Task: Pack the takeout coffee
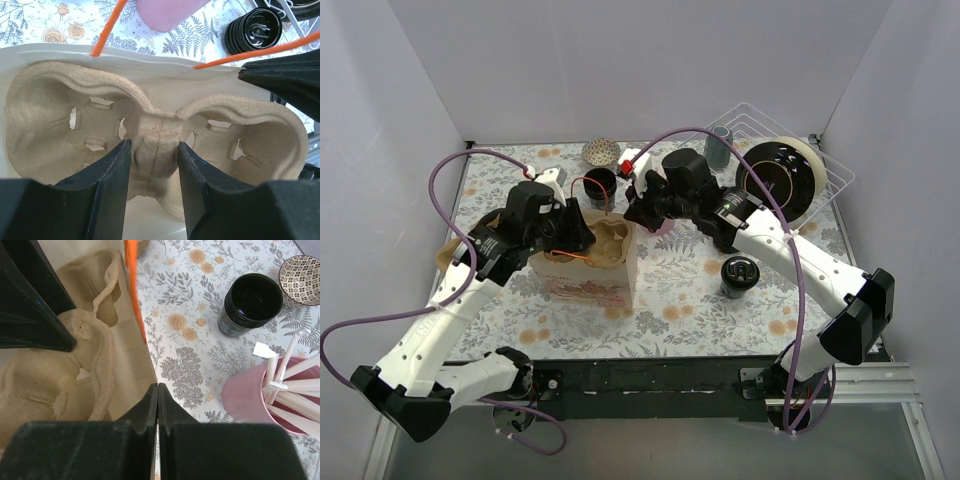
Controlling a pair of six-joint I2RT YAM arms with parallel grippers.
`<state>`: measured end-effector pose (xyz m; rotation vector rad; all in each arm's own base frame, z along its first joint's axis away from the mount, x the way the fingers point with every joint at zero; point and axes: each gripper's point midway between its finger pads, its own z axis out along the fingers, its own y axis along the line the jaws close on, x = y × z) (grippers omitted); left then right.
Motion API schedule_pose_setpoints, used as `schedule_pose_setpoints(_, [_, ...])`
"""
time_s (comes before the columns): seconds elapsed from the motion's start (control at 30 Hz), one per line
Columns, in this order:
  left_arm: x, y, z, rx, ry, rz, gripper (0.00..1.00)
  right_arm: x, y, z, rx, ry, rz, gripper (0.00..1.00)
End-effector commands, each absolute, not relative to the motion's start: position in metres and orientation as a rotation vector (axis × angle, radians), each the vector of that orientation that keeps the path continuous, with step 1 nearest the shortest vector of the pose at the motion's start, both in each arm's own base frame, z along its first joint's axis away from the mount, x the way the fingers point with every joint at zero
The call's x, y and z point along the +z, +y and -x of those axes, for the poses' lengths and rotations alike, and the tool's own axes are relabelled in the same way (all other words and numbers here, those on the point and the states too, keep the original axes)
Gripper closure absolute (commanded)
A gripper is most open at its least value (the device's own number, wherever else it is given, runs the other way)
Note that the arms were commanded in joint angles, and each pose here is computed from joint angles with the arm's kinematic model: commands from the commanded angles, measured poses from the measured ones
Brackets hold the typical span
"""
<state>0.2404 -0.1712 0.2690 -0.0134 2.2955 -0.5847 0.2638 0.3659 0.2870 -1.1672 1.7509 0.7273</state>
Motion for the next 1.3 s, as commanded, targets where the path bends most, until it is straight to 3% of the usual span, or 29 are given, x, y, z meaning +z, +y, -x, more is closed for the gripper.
schedule_pose_setpoints(0.0, [0.271, -0.167, -0.238, -0.546, 2.306, -0.025, 0.95, 0.294, 0.365, -0.260, 0.698, 1.719, 1.230, 0.99])
schedule_pose_setpoints(0.23, [0.271, -0.149, -0.246, -0.397, 2.321, 0.006, 0.97, 0.311, 0.368, -0.257, 0.692, 1.647, 1.245, 0.99])
schedule_pose_setpoints(0.6, [0.290, -0.144, -0.261, -0.330, 2.288, 0.027, 0.99, 0.291, 0.369, -0.257, 0.652, 1.672, 1.271, 0.99])
schedule_pose_setpoints(1.27, [0.268, -0.129, -0.258, -0.209, 2.341, 0.017, 0.99, 0.319, 0.375, -0.261, 0.665, 1.597, 1.196, 0.99])
